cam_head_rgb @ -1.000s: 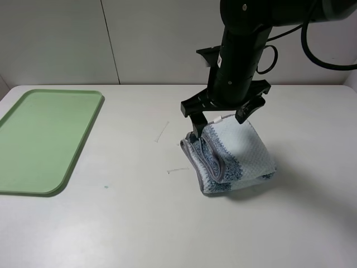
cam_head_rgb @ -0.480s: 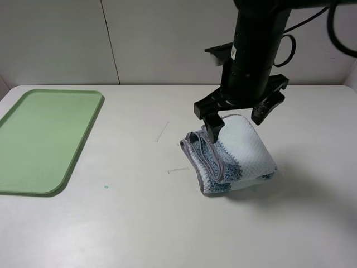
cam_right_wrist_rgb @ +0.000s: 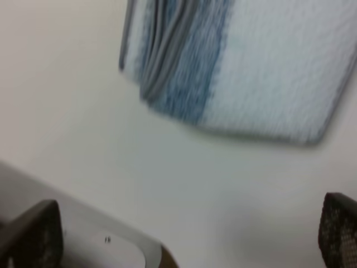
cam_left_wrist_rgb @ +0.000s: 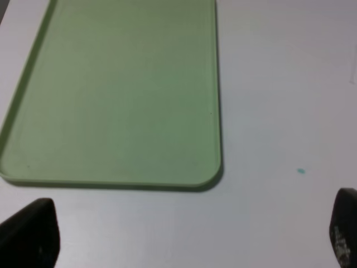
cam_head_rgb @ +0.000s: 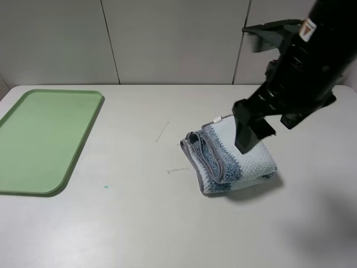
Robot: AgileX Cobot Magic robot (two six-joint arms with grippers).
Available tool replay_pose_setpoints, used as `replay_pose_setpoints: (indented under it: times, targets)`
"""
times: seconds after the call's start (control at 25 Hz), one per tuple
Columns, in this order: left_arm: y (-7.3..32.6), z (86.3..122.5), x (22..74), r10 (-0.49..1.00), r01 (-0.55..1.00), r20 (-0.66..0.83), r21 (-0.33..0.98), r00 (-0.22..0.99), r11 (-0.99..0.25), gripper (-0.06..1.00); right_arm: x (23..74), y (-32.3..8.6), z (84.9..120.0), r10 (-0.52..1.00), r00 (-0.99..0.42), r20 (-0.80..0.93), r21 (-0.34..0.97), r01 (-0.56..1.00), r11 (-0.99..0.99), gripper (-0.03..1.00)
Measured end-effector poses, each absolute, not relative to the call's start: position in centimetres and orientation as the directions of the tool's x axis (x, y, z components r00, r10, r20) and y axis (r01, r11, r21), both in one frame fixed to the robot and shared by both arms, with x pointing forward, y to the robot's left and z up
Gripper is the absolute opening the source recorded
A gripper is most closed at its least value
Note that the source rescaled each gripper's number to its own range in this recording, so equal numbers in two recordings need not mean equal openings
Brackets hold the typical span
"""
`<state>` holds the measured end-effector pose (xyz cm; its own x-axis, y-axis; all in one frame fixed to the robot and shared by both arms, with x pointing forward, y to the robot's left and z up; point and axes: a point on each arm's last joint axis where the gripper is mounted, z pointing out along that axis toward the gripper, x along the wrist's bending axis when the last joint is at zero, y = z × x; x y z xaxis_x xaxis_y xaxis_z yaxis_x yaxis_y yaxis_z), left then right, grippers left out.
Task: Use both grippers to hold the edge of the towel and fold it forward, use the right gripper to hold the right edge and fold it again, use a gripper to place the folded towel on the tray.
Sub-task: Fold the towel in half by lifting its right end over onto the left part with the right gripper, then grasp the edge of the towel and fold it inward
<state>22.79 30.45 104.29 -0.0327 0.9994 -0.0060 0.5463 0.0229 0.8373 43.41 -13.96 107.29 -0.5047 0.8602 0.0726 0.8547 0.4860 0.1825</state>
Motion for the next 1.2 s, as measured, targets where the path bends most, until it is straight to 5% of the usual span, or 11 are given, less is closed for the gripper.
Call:
replay_pose_setpoints:
  times: [0.28, 0.8, 1.2]
  targets:
    - [30.5, 104.3, 22.8, 0.999, 0.546, -0.006, 0.837, -0.033, 0.023, 0.97, 37.3, -18.7, 108.5, 0.849, -0.522, 0.089, 0.287, 0.829, 0.480, 1.00]
    - [30.5, 104.3, 22.8, 0.999, 0.546, -0.006, 0.837, -0.033, 0.023, 0.97, 27.1, -26.7, 111.0, 0.784, -0.617, 0.068, 0.691, 0.596, 0.409, 1.00]
    - [30.5, 104.3, 22.8, 0.999, 0.546, -0.005, 0.837, -0.032, 0.022, 0.97, 24.2, -29.2, 108.5, 0.919, -0.393, 0.046, 0.856, 0.489, 0.166, 1.00]
